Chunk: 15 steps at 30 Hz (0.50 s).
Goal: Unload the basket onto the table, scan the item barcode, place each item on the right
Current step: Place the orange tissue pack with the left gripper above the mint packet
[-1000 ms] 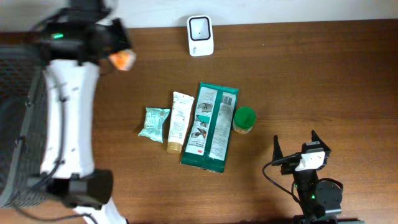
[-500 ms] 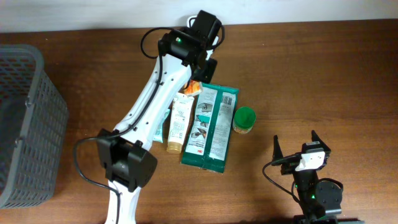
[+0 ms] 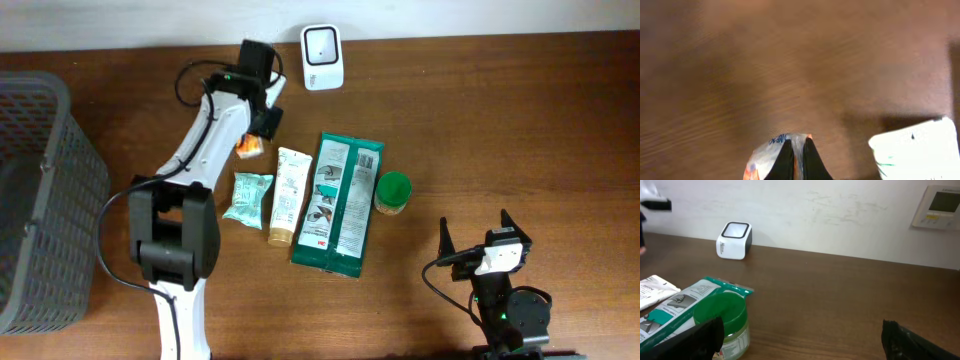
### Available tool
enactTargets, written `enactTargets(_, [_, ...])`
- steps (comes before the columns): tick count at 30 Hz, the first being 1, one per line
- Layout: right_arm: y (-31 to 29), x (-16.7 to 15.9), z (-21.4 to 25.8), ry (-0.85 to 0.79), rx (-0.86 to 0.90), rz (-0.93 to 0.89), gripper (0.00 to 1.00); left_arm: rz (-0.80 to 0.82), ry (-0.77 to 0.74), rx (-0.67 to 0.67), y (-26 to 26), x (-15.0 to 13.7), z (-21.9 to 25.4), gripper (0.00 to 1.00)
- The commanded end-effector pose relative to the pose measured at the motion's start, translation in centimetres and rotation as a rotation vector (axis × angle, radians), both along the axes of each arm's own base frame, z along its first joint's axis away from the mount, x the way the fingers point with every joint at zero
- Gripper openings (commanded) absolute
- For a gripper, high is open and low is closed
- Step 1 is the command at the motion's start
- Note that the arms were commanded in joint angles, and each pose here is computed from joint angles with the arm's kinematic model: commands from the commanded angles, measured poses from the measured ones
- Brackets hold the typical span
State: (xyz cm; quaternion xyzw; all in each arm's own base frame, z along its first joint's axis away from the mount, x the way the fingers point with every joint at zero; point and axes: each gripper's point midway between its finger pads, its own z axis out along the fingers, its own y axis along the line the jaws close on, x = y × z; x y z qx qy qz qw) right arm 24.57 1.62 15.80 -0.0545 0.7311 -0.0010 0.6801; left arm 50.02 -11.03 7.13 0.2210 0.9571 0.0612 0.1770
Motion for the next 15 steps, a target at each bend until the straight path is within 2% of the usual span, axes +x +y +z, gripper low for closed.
enactTargets(1, [0.1,0.0,-0.3,0.008,0.007,0.000,0.98,-0.104,0.051,-0.030,-1.1,-1.4,-3.4,0.00])
enactTargets(3, [0.1,0.0,-0.3,0.008,0.007,0.000,0.98,-0.112,0.036,-0.030,-1.1,-1.3,-4.5,0.00])
enactTargets(4, [0.1,0.0,-0.3,0.008,0.007,-0.001,0.98,-0.112,0.026,-0.033,-1.1,-1.3,-5.0,0.04])
enactTargets(5, [0.1,0.0,-0.3,0.008,0.007,-0.001,0.98,-0.112,0.026,-0.033,-1.1,-1.3,-5.3,0.20])
enactTargets(7, [0.1,0.0,-0.3,0.008,0.007,0.000,0.98,-0.112,0.019,-0.034,-1.2,-1.2,-5.2,0.38])
enactTargets(8, [0.1,0.0,-0.3,0.008,0.007,0.000,0.99,-0.112,0.009,-0.036,-1.2,-0.9,-4.9,0.52])
enactTargets(9, [0.1,0.0,-0.3,0.008,0.007,0.000,0.98,-0.110,-0.008,-0.040,-1.3,-0.4,-4.2,0.61])
enactTargets(13, [0.1,0.0,-0.3,0.008,0.007,-0.001,0.98,-0.043,-0.147,-0.114,-1.7,2.1,4.5,0.79])
enactTargets(14, [0.1,0.0,-0.3,0.008,0.007,-0.001,0.98,-0.055,-0.190,-0.152,-2.1,2.0,8.9,0.96])
enactTargets(15, [0.1,0.0,-0.3,0.008,0.007,-0.001,0.98,-0.060,-0.208,-0.163,-2.1,1.5,11.8,0.99])
